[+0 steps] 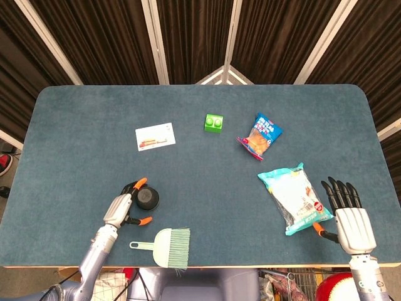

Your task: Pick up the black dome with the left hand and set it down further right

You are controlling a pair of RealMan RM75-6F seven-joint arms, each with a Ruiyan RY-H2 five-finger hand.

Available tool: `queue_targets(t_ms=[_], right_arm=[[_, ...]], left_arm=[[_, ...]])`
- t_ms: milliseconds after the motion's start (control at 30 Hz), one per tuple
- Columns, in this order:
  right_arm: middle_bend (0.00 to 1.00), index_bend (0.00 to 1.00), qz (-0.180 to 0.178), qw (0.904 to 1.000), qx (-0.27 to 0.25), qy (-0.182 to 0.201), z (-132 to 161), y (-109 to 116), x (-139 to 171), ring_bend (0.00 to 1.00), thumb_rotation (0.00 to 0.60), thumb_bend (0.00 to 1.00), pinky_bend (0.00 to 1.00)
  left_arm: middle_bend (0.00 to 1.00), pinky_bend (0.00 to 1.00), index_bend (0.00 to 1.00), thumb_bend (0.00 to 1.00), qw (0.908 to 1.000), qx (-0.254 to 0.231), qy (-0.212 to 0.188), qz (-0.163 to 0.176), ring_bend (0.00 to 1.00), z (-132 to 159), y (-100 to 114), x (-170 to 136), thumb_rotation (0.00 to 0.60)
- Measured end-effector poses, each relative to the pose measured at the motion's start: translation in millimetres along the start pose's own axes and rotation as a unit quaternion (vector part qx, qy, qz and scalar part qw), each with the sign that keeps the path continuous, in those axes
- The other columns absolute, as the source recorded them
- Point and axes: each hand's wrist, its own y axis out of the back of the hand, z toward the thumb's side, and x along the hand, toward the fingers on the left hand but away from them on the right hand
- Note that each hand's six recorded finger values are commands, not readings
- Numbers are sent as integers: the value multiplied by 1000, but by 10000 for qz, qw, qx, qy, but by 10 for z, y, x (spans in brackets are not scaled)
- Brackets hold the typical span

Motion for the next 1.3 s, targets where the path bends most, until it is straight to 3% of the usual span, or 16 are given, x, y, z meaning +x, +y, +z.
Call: queue_targets(t_ms=[167,333,433,1033,1300], right_arm=[[0,0,9,10000,-11,12,2,-1,-7,14,600,209,0],[0,0,20,10000,-35,10,4,-7,-10,14,600,209,0],[0,0,29,10000,-49,5,0,-12,-13,14,600,209,0],[0,0,102,9999,-88,41,26,-27,-33,15,600,209,0],[0,0,163,9998,-61,40,29,-60,-25,14,600,209,0]], left_arm=[[204,0,27,251,10000,43,-47,31,0,54,-8,13,600],[323,0,50,437,9999,35,-84,101,0,96,8,15,600],[335,0,70,475,9999,24,-45,149,0,88,24,19,600],[343,0,87,478,9989,-84,-163,423,0,246,418,-42,600],[347,0,94,478,9966,-276,-476,609,0,653,750,-60,600]])
